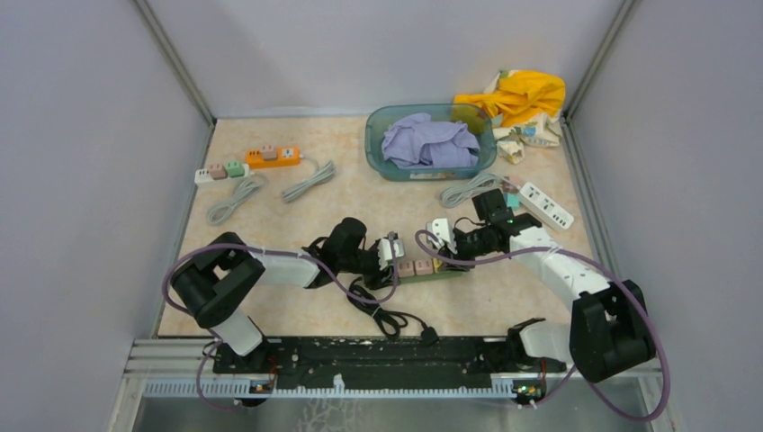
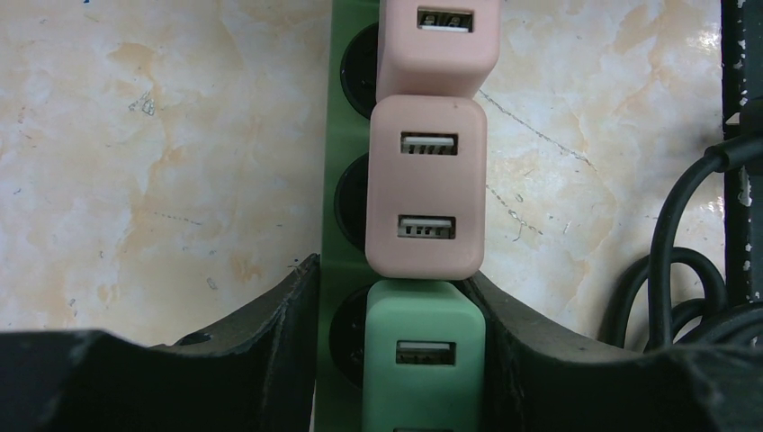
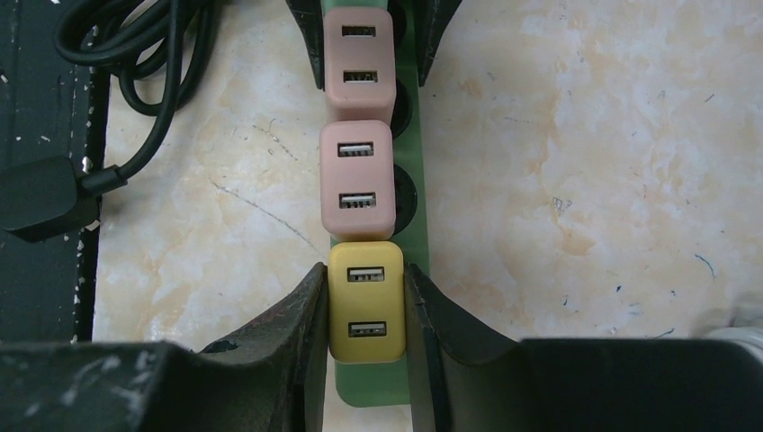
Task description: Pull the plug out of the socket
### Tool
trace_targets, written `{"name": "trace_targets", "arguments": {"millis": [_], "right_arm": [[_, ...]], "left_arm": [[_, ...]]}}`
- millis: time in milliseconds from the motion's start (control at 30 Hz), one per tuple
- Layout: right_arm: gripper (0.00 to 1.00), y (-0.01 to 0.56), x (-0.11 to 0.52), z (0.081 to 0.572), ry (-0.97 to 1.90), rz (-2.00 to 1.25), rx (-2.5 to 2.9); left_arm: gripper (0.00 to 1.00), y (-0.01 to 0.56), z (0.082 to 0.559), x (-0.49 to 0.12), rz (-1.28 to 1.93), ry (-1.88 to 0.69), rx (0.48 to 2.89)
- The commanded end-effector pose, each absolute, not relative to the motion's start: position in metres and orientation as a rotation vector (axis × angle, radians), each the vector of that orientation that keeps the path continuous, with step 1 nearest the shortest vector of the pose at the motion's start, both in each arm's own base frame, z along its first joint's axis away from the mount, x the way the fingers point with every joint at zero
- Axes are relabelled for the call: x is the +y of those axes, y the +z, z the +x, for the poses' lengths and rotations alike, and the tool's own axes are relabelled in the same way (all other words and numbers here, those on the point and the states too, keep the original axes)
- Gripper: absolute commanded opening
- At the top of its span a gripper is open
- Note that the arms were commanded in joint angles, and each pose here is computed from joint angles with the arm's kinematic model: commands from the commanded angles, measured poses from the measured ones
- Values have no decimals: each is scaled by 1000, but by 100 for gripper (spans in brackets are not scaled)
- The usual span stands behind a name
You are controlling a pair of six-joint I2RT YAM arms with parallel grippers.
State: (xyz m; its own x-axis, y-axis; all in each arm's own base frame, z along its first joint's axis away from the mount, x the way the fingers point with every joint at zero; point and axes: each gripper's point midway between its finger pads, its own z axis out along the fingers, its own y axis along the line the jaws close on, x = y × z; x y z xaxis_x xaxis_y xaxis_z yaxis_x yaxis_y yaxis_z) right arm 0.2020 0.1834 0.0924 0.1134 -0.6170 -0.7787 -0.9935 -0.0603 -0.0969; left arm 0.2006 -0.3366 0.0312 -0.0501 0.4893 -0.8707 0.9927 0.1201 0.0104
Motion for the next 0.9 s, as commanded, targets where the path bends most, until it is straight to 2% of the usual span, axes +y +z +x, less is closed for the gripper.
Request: {"name": "trace_targets", "arguments": {"millis": [0,300,433,667,867], "right_arm": [[0,134,218,206,845,-1692,1373],[0,136,206,233,725,-1615,1480],[0,128,193,229,665,-1690,1449],[0,121,220,181,854,-1821,1255],[0,131,229,205,845,-1716,1372]], "left_arm": [[0,3,189,-325,1502,-847,1779],[1,-1,185,-322,1510,-853,1793],[1,-1,184,-321,1509,-855,1797],[0,-1,185,-325,1505,-870,1809],[1,-4,185,-323,1503,-864,1835]]}}
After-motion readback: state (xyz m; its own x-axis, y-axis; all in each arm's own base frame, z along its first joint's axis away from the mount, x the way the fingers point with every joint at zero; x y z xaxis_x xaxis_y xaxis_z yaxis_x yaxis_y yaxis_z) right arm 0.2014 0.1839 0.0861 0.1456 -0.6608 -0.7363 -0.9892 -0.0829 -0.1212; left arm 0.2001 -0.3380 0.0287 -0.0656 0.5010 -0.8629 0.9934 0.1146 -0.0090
